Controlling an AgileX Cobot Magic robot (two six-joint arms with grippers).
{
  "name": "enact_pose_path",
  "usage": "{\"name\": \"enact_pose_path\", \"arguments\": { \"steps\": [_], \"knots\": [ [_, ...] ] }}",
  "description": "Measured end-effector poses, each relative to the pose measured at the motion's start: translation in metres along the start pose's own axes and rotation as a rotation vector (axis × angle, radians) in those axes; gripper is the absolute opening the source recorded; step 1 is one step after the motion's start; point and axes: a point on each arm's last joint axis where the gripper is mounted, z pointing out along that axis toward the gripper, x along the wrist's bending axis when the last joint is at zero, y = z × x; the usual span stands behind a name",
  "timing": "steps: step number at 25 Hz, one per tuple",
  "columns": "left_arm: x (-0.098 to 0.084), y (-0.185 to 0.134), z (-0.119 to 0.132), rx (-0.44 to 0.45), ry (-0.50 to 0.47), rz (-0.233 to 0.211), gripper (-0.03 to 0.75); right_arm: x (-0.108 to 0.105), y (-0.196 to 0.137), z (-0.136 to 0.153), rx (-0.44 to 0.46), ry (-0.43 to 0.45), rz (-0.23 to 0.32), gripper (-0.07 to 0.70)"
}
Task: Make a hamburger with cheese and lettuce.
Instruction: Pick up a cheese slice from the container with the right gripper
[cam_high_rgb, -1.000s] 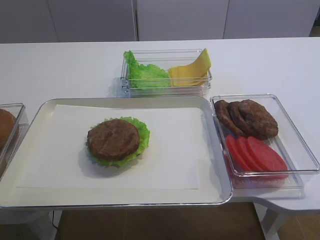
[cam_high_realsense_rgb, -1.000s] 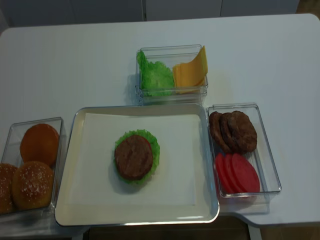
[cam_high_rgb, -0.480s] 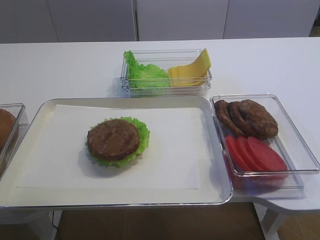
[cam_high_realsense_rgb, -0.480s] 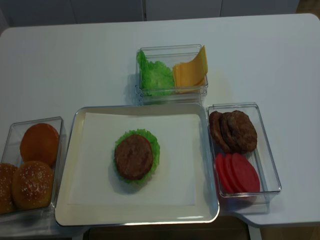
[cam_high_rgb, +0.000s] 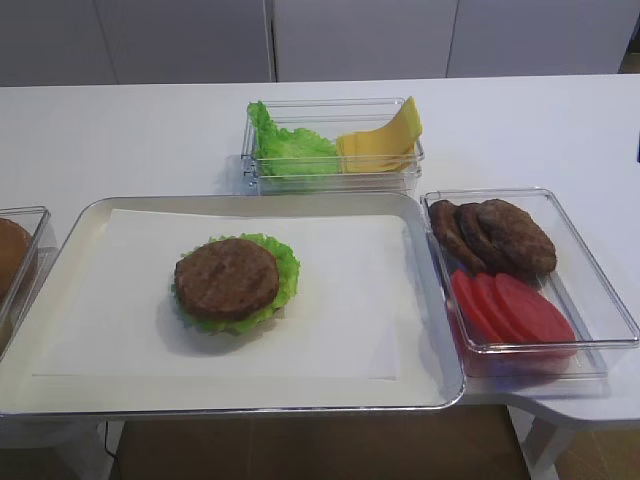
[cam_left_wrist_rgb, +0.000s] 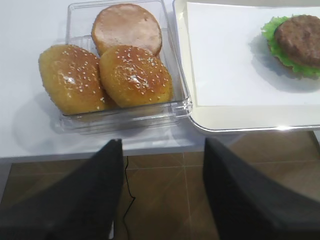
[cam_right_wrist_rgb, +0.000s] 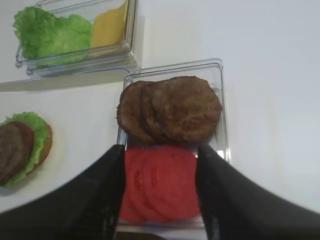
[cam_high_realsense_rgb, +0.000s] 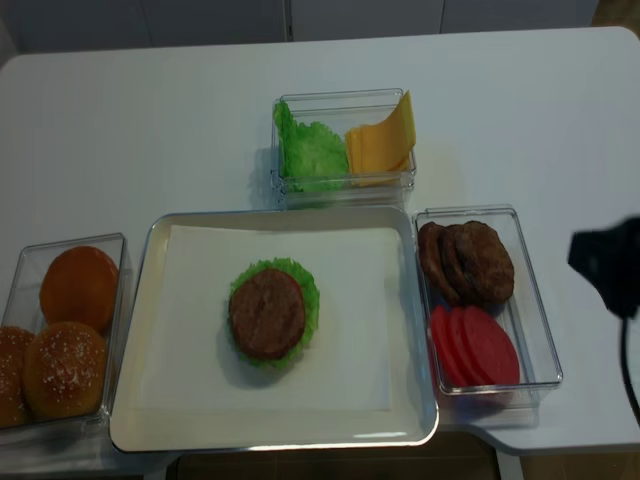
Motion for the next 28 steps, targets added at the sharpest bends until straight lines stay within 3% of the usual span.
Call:
{"name": "enact_pose_path", "arguments": {
  "steps": [4,15,24,28],
  "knots": [
    [0.000,0.000,0.000,0.000,0.000,0.000,0.382,0.005,0.036,0.037,0.069,0.022,-0.056,0.342],
    [0.000,0.000,0.000,0.000,0.000,0.000,0.382,0.012,0.119,0.159,0.155,0.144,-0.045,0.313],
    [0.000,0.000,0.000,0.000,0.000,0.000,0.382,0.003,0.150,0.251,0.174,0.169,-0.016,0.301],
    [0.000,0.000,0.000,0.000,0.000,0.000,0.382,-0.002,0.153,0.279,0.188,0.173,-0.009,0.300]
  ]
}}
